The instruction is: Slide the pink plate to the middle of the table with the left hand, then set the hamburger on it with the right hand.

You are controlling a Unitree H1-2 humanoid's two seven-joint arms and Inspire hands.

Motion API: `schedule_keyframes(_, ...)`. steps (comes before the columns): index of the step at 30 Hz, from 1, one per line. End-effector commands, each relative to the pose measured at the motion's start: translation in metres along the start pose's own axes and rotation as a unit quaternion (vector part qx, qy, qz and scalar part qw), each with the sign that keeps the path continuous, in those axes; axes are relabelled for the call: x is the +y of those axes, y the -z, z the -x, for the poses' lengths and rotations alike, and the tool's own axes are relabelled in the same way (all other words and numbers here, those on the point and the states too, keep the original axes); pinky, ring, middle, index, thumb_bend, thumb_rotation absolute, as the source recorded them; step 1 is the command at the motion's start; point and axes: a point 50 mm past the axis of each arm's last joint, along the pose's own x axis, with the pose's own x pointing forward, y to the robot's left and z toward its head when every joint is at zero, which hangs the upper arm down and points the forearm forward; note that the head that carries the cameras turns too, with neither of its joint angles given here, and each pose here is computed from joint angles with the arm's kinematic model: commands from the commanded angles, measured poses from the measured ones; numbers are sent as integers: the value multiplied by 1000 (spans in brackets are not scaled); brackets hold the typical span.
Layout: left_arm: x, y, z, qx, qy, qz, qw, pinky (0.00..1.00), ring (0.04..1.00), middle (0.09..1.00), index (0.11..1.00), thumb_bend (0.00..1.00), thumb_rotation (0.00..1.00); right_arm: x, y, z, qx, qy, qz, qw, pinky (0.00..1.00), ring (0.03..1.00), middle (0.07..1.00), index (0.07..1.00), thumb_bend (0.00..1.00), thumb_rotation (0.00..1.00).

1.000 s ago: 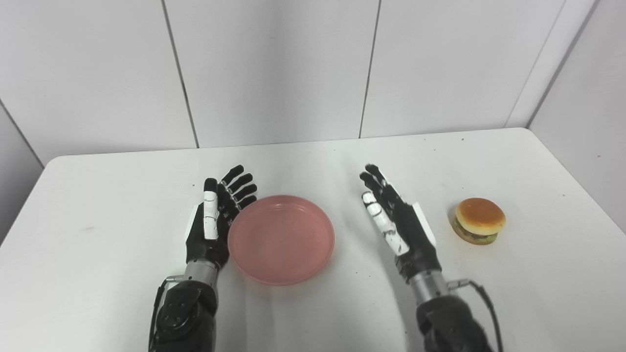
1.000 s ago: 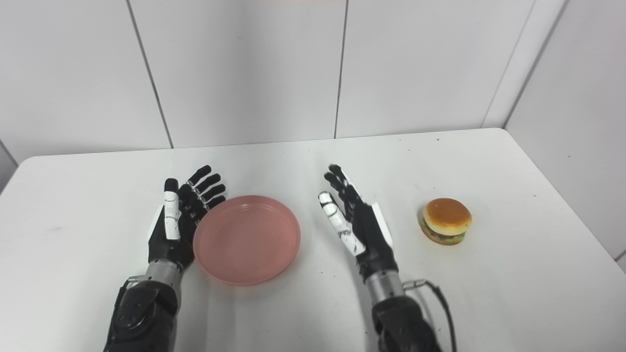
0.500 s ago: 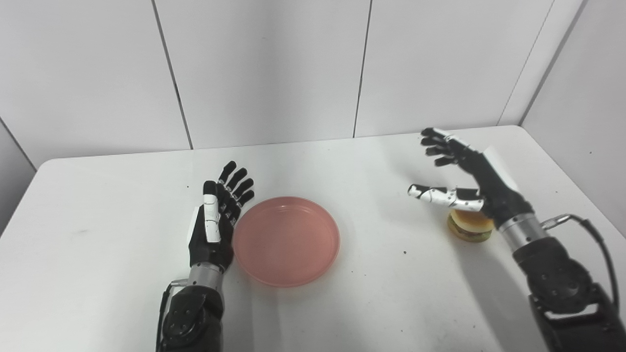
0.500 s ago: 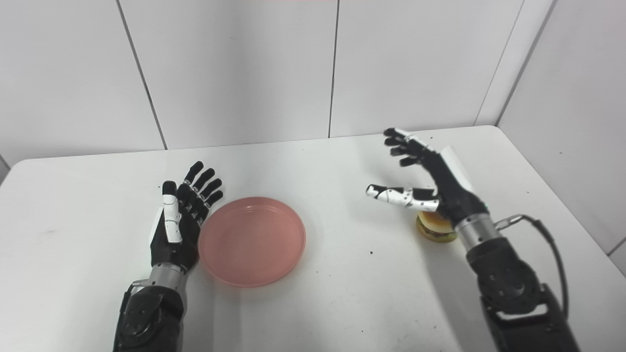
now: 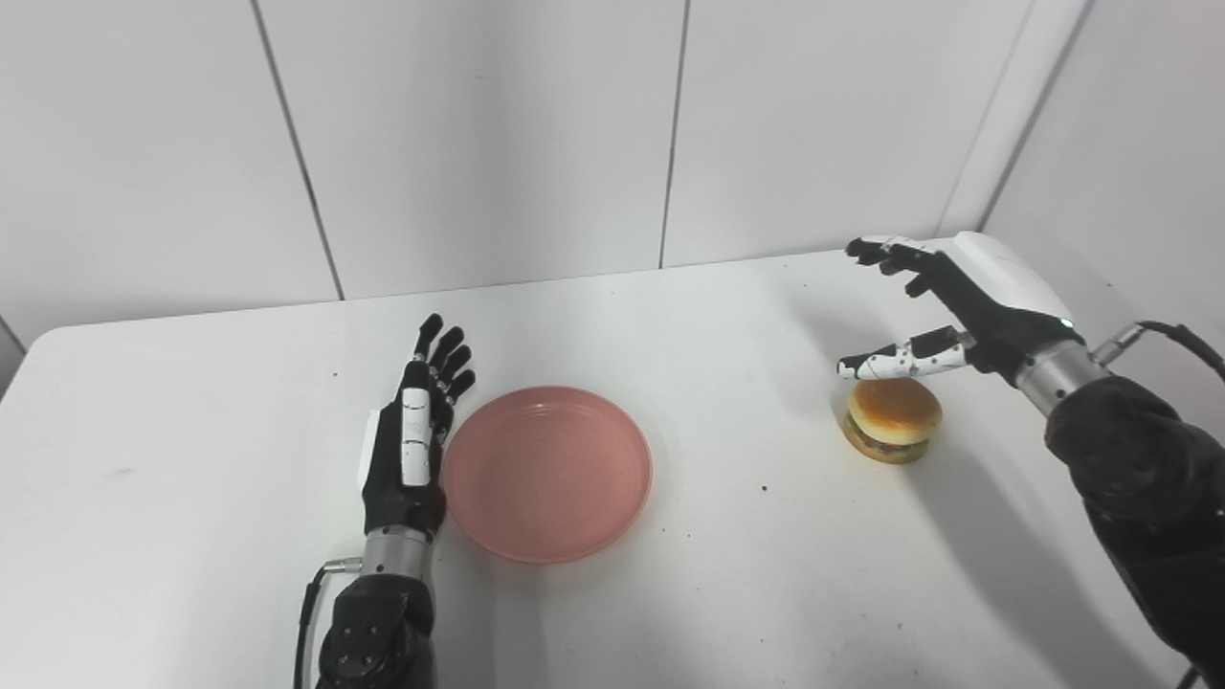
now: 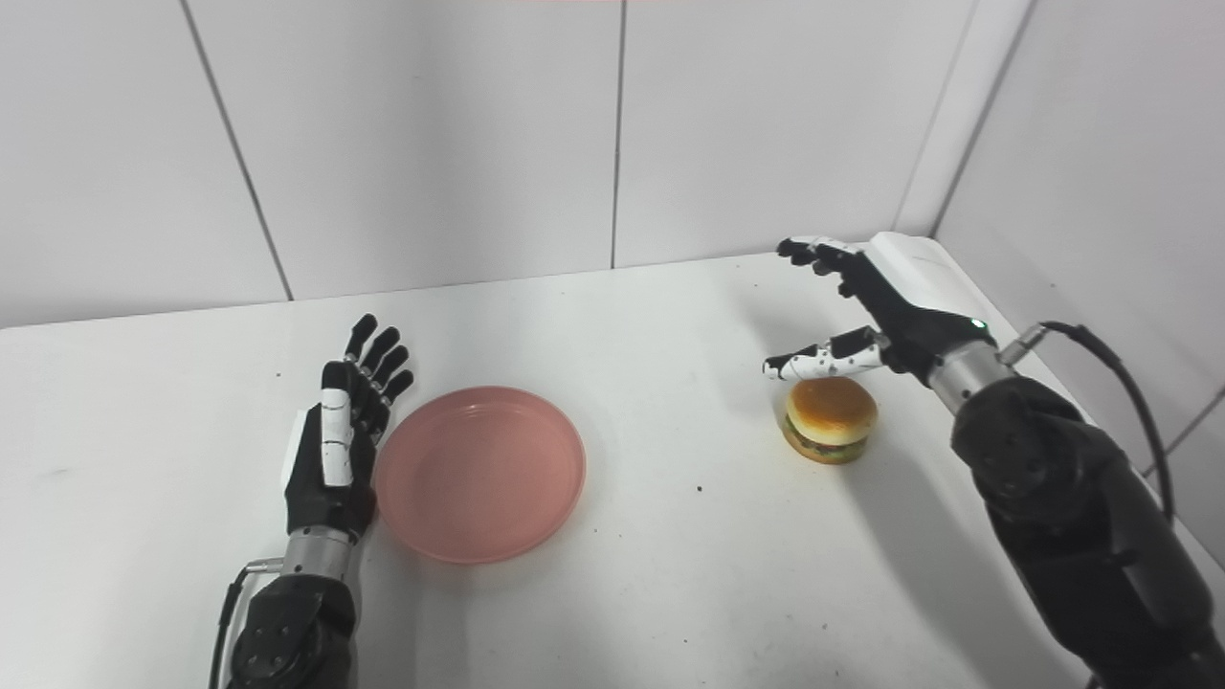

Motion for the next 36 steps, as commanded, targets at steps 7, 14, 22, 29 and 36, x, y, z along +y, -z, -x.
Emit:
schedule_keyframes(7, 12, 25, 32, 38, 2, -31, 999, 899, 924, 927, 915, 709, 1000, -30, 1, -13, 10, 5, 52, 999, 709, 831, 862, 823, 906, 221)
schedule_keyframes(14, 14, 24, 33, 34, 7, -41, 999, 892, 916, 919, 911, 709, 1000, -29, 11, -13, 18, -3, 56, 998, 714, 836, 865, 832, 887, 249)
schedule_keyframes(22, 16, 2, 29, -2, -12, -10, 1000, 888, 890, 908, 908, 775, 1000, -26, 18, -11, 15, -7, 49, 999, 710, 830, 873, 845, 877, 276)
schedule_keyframes(29, 19, -17, 22, -33, -39, -6, 999, 833, 851, 860, 864, 827, 986, -24, 14, -10, 17, -9, 41, 999, 719, 841, 882, 848, 877, 288)
schedule_keyframes(36, 26, -18, 22, -23, -56, -4, 998, 821, 844, 851, 844, 817, 955, -25, 13, -10, 16, -15, 41, 999, 729, 847, 883, 853, 872, 288)
